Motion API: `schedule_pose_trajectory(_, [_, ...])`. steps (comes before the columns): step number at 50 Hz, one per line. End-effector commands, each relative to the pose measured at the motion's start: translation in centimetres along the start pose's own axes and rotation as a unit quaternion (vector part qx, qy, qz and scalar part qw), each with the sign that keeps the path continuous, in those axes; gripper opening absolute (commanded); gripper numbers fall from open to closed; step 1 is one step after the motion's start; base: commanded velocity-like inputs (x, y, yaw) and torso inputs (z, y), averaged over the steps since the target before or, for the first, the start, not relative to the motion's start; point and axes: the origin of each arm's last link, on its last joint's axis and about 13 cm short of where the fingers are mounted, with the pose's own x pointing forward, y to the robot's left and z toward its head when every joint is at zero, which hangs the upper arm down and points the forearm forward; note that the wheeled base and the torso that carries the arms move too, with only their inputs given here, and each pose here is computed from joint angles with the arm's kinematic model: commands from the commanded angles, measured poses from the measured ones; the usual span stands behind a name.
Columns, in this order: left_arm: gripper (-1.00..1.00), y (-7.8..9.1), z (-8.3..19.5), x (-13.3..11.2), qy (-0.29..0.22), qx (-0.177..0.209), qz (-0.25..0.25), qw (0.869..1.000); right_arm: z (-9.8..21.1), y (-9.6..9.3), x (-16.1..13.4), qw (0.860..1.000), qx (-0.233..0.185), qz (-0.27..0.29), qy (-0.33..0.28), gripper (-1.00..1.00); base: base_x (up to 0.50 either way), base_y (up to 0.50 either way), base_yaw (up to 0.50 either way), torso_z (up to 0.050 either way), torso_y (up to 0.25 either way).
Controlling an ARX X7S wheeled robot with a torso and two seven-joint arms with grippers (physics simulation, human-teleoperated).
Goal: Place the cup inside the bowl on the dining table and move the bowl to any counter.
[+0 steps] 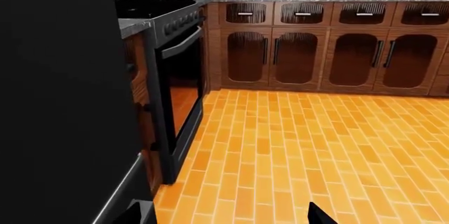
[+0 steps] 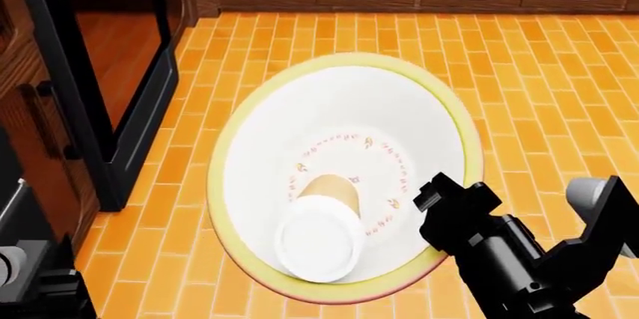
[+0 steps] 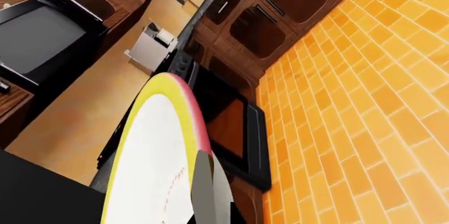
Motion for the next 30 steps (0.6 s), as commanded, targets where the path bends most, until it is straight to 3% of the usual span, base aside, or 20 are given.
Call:
schedule_pose_trajectory(1, [1.00, -0.02, 0.07, 0.02, -0.005, -0.006, 0.000, 1.000, 0.19, 0.17, 0.00, 1.000, 0.001, 0.014, -0.009, -1.00, 0.50, 0.00, 0.00, 0.000, 0.000])
schedule_pose_trajectory(30, [1.00, 0.02, 0.23, 0.06, -0.005, -0.006, 0.000, 1.000, 0.36, 0.22, -0.02, 1.000, 0.001, 0.013, -0.011, -1.00, 0.50, -0.01, 0.00, 0.000, 0.001])
